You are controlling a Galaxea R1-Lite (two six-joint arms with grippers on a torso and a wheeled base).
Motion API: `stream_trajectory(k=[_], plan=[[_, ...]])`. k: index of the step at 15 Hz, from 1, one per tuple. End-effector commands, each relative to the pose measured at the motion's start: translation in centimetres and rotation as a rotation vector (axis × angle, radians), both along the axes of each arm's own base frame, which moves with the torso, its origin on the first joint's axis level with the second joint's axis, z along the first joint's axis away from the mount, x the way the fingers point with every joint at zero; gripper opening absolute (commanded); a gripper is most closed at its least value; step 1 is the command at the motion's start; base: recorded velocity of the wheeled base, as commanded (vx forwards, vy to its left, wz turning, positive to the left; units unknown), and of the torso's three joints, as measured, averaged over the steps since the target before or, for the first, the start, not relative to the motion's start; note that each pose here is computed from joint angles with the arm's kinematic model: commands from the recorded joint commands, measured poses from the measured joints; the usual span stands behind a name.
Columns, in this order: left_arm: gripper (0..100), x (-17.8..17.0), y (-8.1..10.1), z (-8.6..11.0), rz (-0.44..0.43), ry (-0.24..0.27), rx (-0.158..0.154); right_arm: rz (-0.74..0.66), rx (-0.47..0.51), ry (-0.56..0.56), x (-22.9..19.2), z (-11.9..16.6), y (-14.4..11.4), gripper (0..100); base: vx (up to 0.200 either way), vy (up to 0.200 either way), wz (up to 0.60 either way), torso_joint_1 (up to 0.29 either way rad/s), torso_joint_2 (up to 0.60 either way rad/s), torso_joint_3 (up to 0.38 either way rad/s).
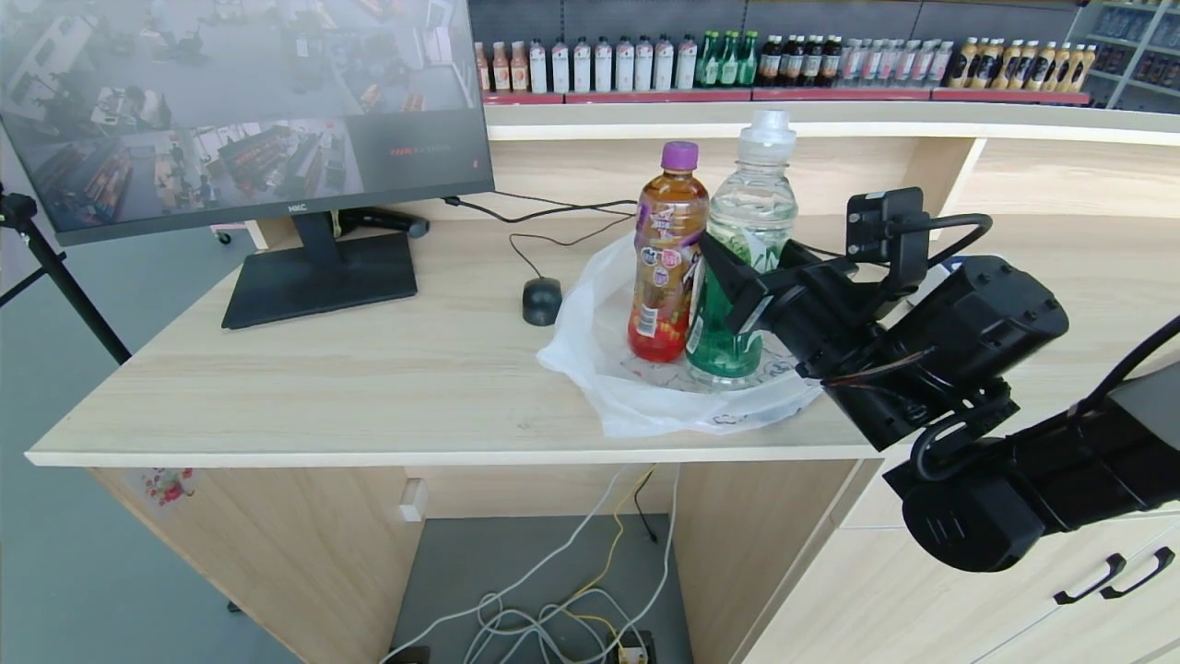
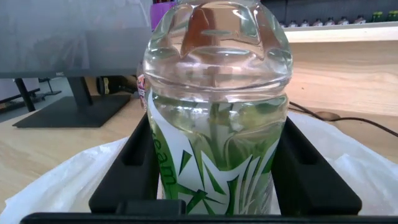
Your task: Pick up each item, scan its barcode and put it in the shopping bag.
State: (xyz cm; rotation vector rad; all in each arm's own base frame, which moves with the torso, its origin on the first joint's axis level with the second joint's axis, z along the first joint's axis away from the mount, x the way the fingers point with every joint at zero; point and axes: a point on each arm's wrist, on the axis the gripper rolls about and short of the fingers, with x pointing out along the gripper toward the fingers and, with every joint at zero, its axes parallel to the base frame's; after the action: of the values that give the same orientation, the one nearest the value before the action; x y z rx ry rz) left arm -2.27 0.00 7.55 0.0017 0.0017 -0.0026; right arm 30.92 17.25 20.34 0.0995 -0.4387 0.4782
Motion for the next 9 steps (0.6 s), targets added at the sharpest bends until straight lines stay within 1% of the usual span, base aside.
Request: stream_trajectory(k=[1, 9], plan=[[100, 0.0, 0.0, 0.0, -0.001, 0.0, 0.0, -0.002, -0.011, 0.009, 0.2, -0.4, 0.1, 0, 0.0, 0.0, 0.0, 0.0, 0.0, 0.0], [100, 0.0, 0.0, 0.0, -0.001, 0.0, 0.0, -0.001, -0.041, 0.06, -0.2, -1.9, 0.0, 0, 0.0, 0.0, 0.0, 0.0, 0.0, 0.0]])
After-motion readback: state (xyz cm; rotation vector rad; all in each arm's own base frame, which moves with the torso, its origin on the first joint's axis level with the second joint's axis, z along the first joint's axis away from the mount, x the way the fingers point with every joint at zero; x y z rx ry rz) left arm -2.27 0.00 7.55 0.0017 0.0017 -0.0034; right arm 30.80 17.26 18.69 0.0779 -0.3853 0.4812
